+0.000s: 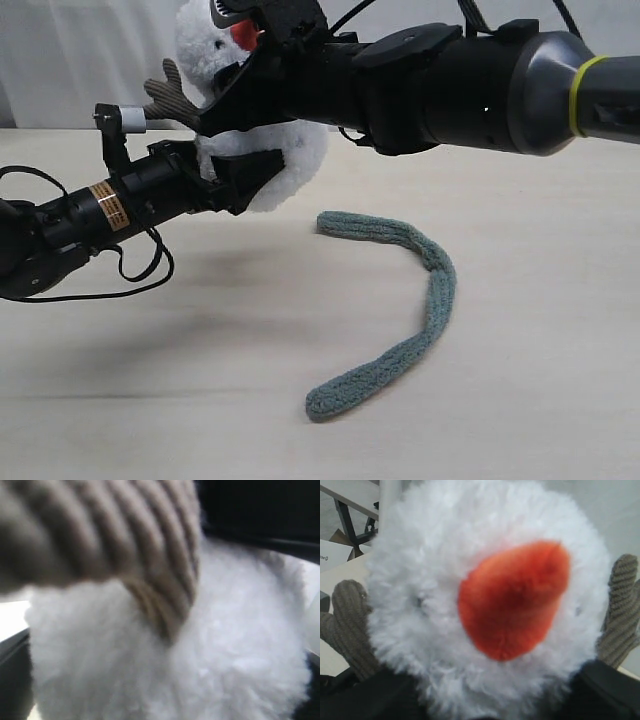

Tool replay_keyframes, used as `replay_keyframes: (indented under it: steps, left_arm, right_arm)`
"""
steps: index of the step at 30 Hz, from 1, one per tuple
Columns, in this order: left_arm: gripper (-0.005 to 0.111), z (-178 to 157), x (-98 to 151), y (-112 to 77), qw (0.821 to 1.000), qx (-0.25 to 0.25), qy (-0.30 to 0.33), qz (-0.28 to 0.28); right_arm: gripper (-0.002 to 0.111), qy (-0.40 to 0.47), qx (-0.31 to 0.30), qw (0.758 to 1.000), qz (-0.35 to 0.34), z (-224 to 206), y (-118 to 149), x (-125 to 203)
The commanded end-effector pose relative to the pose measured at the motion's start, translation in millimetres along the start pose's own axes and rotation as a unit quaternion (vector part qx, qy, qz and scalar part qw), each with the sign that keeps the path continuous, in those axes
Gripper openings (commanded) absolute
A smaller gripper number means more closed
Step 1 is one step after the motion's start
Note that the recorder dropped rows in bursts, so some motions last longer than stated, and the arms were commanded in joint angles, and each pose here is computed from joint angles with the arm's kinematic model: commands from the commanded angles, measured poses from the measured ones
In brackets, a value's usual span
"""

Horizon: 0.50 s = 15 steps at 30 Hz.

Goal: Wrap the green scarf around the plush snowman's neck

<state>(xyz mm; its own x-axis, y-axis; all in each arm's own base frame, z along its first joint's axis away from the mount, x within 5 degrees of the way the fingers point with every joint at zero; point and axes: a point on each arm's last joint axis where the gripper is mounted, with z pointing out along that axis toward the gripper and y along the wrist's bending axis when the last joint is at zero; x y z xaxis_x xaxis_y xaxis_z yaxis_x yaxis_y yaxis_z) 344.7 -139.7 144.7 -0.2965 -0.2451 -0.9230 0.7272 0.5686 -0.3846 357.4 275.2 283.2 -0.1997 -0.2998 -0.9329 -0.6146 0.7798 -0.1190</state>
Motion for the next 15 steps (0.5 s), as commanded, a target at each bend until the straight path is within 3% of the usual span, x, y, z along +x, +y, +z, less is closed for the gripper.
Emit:
replay_keyframes:
  steps: [1,15]
  left_arm:
    - [0.105,1.4,-4.6,2.9,0.999,-0.014,-0.02,-0.023]
    - [0.105,1.3,-6.8,2.0,0.999,-0.013,-0.022,-0.019]
  right_arm:
    - [0.004,-0.002,-0.015,1.0,0.004,-1.1,3.0,-1.7]
    - [0.004,0.001,-0.016,1.0,0.004,-1.0,3.3,0.0]
